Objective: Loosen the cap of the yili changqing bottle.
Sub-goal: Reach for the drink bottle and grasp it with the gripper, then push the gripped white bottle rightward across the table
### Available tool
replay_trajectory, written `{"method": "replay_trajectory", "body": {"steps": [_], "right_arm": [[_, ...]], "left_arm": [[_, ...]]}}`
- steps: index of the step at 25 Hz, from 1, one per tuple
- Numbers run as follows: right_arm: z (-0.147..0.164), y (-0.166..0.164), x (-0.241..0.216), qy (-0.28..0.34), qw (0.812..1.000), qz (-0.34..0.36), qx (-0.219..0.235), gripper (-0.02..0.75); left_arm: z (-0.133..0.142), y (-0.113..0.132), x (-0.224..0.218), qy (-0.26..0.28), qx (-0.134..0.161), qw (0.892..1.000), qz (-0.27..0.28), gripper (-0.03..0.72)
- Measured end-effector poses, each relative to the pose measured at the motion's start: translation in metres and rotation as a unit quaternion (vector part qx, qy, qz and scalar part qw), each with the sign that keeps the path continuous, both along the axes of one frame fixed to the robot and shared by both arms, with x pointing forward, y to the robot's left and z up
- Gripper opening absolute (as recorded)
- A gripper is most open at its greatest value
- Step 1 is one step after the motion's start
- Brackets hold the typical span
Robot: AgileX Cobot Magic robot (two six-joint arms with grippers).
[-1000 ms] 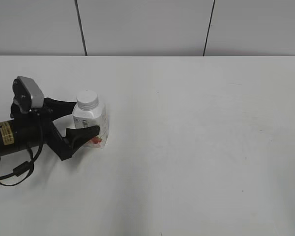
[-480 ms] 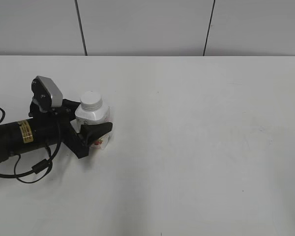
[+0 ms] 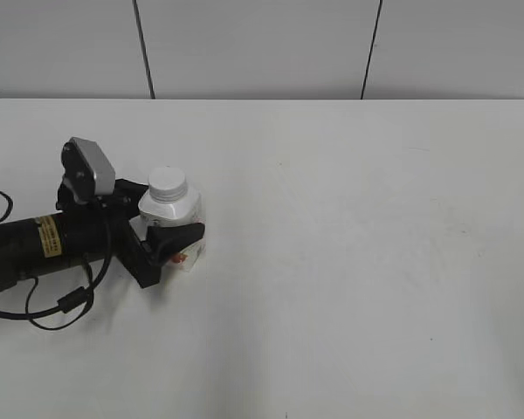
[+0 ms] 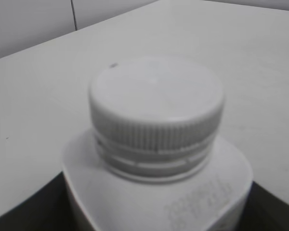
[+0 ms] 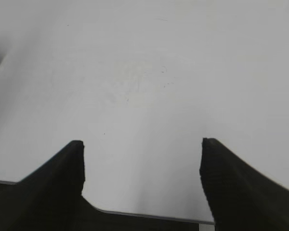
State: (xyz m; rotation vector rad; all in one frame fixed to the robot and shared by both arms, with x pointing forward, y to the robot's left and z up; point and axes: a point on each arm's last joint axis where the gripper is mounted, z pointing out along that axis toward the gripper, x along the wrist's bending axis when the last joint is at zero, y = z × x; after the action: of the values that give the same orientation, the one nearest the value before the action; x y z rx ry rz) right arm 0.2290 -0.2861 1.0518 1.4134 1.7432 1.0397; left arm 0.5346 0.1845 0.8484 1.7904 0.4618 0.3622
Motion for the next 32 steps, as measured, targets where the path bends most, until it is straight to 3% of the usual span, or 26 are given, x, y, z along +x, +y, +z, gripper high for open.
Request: {"method": "replay_trajectory", "body": {"steps": [5, 12, 20, 25, 29, 32], "right_arm": [[0.011, 0.000, 0.004, 0.004, 0.999, 0.018, -0.030, 0.587], [0.054, 0.000, 0.044, 0.073, 0.995, 0.025, -0.058, 0.587], [0.083, 0.007, 0.096, 0.131, 0.988, 0.054, -0.061, 0.587], [0.089, 0.023, 0.133, 0.189, 0.973, 0.105, -0.076, 0.583], [0.088, 0.046, 0.172, 0.252, 0.951, 0.151, -0.096, 0.535], [0.093, 0.067, 0.197, 0.265, 0.942, 0.178, -0.106, 0.516]], "left_arm": [[0.000, -0.016, -0.007, 0.000, 0.001, 1.000, -0.028, 0.484], [-0.001, -0.041, -0.019, 0.001, 0.003, 0.998, -0.070, 0.484], [-0.001, -0.047, -0.023, 0.002, 0.005, 0.997, -0.080, 0.484], [-0.001, -0.047, -0.023, 0.002, 0.005, 0.997, -0.080, 0.482], [-0.001, -0.047, -0.023, 0.002, 0.005, 0.997, -0.081, 0.481], [-0.001, -0.047, -0.023, 0.002, 0.005, 0.997, -0.081, 0.481]]}}
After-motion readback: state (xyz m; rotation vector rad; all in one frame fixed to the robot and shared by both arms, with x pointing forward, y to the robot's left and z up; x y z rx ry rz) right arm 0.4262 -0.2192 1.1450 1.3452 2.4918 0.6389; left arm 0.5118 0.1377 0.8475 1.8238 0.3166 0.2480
